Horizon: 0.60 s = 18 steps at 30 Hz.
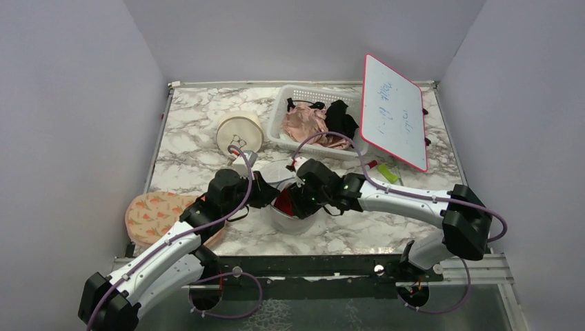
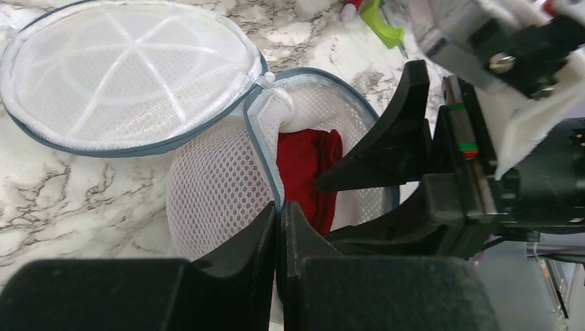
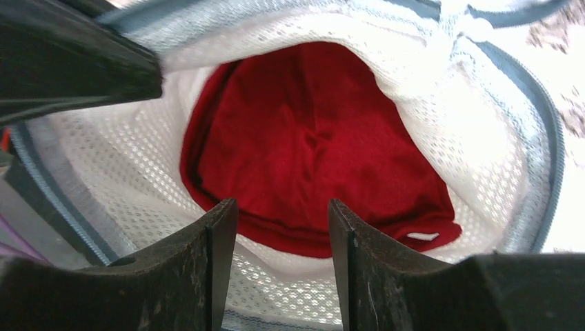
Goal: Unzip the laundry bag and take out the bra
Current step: Pick up the bra from the laundry bag.
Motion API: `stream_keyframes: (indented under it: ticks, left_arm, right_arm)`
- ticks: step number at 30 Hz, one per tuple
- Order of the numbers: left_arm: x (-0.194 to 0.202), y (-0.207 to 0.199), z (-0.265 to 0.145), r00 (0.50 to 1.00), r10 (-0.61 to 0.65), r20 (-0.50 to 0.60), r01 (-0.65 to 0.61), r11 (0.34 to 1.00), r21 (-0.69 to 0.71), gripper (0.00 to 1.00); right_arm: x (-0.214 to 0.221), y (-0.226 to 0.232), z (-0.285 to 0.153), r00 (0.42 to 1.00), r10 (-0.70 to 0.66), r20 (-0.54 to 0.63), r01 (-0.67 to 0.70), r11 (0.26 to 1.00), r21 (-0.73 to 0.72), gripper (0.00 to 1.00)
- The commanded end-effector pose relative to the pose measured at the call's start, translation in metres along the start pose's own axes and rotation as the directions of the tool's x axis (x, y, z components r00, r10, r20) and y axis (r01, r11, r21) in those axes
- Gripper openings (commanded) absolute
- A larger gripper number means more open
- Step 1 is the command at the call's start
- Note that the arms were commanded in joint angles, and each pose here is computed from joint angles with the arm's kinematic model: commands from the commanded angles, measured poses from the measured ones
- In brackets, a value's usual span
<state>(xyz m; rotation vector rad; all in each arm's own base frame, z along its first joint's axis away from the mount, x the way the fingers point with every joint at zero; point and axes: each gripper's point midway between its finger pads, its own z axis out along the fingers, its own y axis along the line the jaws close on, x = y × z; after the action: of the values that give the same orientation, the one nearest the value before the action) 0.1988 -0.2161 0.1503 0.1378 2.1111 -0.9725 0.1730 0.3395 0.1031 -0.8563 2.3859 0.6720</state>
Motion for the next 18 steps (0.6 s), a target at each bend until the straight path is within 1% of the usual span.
stream_keyframes:
  ticks: [1, 3, 6, 9, 11, 15, 18]
  left_arm:
    - [-0.001, -0.023, -0.001, 1.000, 0.014, 0.001, -0.014, 0.992, 0.128, 0.00]
    - [0.000, -0.025, -0.001, 1.000, 0.020, -0.001, -0.020, 0.990, 0.142, 0.00]
    - [0.001, -0.024, 0.000, 1.000, 0.028, -0.006, -0.027, 0.989, 0.143, 0.00]
    - [0.001, -0.024, 0.002, 0.999, 0.033, -0.011, -0.031, 0.989, 0.143, 0.00]
    - [0.002, -0.025, 0.003, 0.999, 0.032, -0.018, -0.029, 0.988, 0.149, 0.00]
    - [0.002, -0.025, 0.003, 0.999, 0.034, -0.018, -0.031, 0.988, 0.150, 0.00]
    - [0.003, -0.022, 0.003, 0.999, 0.033, -0.011, -0.031, 0.989, 0.143, 0.00]
  right_arm:
    - [0.006, -0.027, -0.013, 1.000, 0.021, -0.008, -0.019, 0.975, 0.223, 0.50]
    - [0.009, -0.035, -0.016, 0.999, 0.031, -0.015, -0.026, 0.963, 0.267, 0.50]
    - [0.007, -0.045, -0.023, 0.999, 0.036, -0.009, -0.031, 0.940, 0.341, 0.55]
    - [0.000, -0.048, -0.027, 1.000, 0.018, 0.003, -0.018, 0.932, 0.362, 0.62]
    - [-0.003, -0.049, -0.026, 1.000, 0.018, 0.005, -0.019, 0.928, 0.371, 0.68]
    - [-0.001, -0.051, -0.015, 1.000, 0.006, -0.008, -0.002, 0.925, 0.380, 0.75]
    - [0.002, -0.058, -0.007, 1.000, 0.010, -0.025, 0.002, 0.908, 0.418, 0.79]
